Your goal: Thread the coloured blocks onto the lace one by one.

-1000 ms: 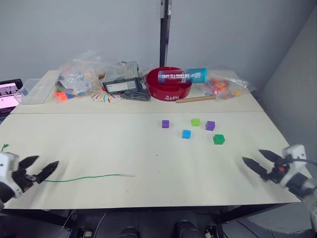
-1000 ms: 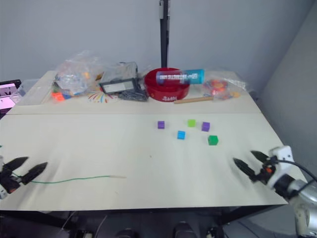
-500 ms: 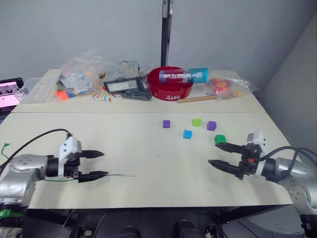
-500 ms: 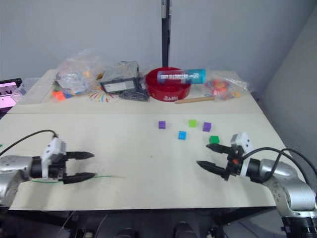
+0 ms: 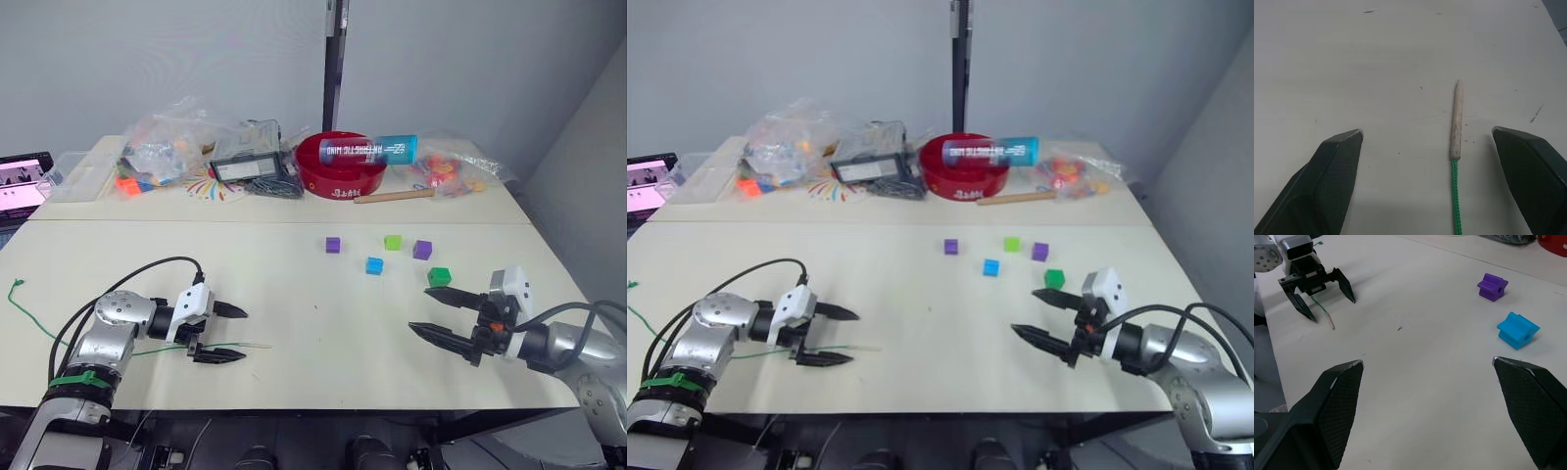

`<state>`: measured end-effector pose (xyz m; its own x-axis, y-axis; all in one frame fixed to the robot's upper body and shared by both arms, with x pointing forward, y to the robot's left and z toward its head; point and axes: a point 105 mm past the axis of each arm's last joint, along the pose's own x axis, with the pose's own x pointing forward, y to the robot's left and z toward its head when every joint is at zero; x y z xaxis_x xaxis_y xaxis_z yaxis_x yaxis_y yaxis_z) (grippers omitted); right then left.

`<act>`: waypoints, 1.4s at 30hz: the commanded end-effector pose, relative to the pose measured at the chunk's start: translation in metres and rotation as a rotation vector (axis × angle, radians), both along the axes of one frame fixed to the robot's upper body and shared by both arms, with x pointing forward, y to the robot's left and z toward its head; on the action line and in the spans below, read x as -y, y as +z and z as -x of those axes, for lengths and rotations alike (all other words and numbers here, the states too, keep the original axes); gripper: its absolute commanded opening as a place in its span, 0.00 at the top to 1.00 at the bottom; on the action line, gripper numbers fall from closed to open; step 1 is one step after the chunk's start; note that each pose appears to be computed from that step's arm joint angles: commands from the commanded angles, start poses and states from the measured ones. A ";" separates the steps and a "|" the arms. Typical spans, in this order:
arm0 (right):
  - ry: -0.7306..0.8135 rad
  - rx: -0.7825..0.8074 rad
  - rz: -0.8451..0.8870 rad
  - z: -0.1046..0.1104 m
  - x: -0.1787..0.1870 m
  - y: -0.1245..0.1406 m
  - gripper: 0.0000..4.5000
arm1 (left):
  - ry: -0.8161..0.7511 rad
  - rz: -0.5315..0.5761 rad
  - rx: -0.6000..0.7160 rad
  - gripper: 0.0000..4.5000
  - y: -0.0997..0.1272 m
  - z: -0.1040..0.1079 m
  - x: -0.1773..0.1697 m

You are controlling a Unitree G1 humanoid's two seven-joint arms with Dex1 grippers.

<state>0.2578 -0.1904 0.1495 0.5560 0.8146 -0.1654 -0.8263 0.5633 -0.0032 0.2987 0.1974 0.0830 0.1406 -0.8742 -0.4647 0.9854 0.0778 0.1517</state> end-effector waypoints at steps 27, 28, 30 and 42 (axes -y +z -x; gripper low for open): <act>-0.070 0.085 0.004 -0.011 0.006 0.013 0.00 | -0.050 0.020 -0.045 1.00 0.007 0.005 0.016; -0.097 0.090 0.012 -0.016 0.010 0.012 0.00 | -0.049 0.026 -0.031 1.00 0.014 0.005 0.015; -0.170 0.111 0.023 -0.027 0.019 0.013 0.00 | -0.048 0.027 -0.016 1.00 0.022 0.006 0.014; -0.532 0.144 0.075 -0.073 0.040 -0.014 0.00 | -0.013 0.042 -0.006 1.00 0.031 0.021 0.016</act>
